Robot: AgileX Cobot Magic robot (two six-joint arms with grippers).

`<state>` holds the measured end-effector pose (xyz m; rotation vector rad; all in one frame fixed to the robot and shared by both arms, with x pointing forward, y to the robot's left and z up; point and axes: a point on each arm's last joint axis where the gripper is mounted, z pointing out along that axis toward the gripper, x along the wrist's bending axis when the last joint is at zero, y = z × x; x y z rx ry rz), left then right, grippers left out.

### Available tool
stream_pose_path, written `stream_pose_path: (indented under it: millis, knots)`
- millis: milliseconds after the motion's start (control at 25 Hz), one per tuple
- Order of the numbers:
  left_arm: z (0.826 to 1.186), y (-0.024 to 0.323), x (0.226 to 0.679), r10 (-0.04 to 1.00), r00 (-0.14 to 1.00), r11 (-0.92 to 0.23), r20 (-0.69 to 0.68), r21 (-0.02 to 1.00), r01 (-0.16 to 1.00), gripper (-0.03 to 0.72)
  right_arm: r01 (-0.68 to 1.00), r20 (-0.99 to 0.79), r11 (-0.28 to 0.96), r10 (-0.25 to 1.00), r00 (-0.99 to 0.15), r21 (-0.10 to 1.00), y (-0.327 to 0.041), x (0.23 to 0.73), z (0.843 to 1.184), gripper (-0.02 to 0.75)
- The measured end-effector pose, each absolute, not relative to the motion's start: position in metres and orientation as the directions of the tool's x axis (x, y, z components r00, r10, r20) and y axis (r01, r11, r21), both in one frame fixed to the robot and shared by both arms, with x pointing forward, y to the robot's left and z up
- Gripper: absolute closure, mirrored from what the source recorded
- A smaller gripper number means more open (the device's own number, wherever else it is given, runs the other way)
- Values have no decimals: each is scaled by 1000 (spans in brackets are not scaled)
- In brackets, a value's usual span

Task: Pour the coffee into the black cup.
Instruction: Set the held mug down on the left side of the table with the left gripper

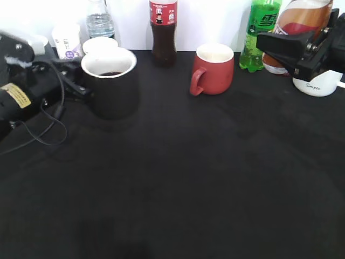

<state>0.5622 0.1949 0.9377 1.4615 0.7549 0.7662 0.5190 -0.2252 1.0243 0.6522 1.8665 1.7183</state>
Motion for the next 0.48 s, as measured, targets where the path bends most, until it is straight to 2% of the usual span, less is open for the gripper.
stream_pose_path:
  millis: [200, 480]
  knots:
    - [901, 212, 578, 928, 369, 9, -49, 994, 110, 628, 5, -49, 79, 659, -750, 997, -225, 519, 1024, 206]
    - [882, 211, 592, 935, 350, 32, -66, 994, 101, 628, 5, -49, 79, 659, -750, 997, -225, 519, 1024, 206]
